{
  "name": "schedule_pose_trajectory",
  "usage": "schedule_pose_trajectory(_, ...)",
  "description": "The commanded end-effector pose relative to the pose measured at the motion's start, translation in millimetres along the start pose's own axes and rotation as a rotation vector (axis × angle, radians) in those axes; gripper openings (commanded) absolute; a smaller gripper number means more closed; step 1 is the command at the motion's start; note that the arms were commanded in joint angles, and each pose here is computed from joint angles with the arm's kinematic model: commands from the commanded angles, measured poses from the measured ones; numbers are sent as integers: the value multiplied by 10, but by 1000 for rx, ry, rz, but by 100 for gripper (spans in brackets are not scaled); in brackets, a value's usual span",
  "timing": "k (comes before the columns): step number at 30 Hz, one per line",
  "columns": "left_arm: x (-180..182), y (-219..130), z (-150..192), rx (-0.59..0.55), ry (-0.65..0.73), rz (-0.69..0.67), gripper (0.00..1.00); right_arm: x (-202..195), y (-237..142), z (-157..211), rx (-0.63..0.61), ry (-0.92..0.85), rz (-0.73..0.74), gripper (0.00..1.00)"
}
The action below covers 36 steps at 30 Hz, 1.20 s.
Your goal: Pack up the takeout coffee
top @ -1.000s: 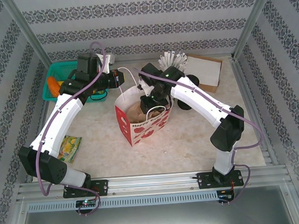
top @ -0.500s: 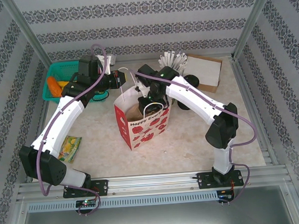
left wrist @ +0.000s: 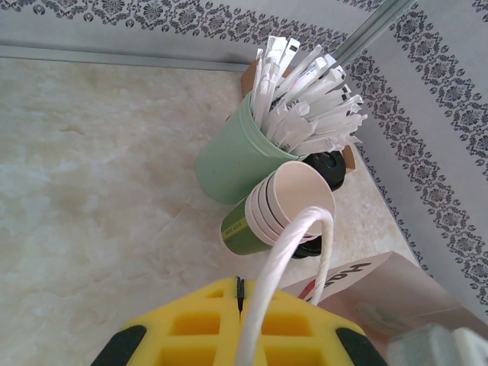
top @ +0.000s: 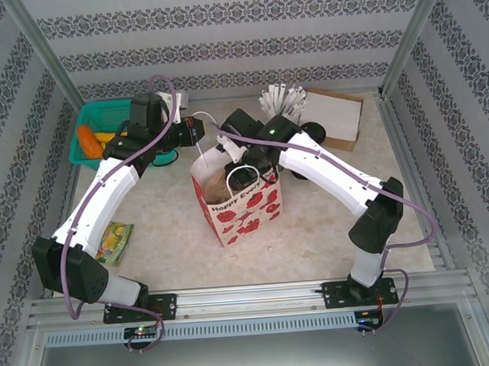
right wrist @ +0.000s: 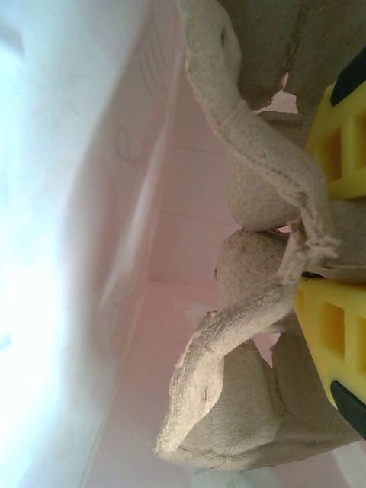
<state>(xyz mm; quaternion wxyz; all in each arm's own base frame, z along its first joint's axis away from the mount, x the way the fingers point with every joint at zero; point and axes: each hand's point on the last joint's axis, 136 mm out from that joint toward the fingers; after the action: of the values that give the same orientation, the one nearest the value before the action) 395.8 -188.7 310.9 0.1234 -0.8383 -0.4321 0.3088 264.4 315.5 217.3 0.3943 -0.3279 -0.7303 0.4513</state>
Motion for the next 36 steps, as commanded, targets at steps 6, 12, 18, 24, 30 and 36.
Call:
schedule_pose_trajectory(6, -254, -154, -256, -125, 74, 97, 0, -115, 297, 284, 175, 35, 43, 25)
schedule_pose_trajectory(12, -381, -188, -266, -144, 106, 168, 0, -235, 377, 273, 204, 103, 96, 25)
schedule_pose_trajectory(18, -432, -301, -211, -133, 165, 169, 25, -186, 363, 249, 208, 151, 75, 25)
schedule_pose_trajectory(24, -501, -557, -126, -149, 267, 150, 73, -173, 352, 234, 205, 159, 67, 26)
schedule_pose_trajectory(30, -687, -772, 106, -118, 379, 200, 92, -174, 341, 208, 193, 182, 63, 25)
schedule_pose_trajectory(36, -777, -996, 278, -145, 440, 203, 100, -195, 357, 206, 190, 203, 74, 25)
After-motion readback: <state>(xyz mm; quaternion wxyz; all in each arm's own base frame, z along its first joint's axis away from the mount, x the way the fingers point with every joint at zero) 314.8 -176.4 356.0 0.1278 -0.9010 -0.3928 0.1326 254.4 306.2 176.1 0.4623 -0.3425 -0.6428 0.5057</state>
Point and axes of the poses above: each hand's point on the last joint's axis, 136 mm out from that joint toward the fingers, its own y axis out along the fingers, its own x axis along the line the jaws close on, z = x × y, and after that the axes turned 7 degrees about y, right-handed
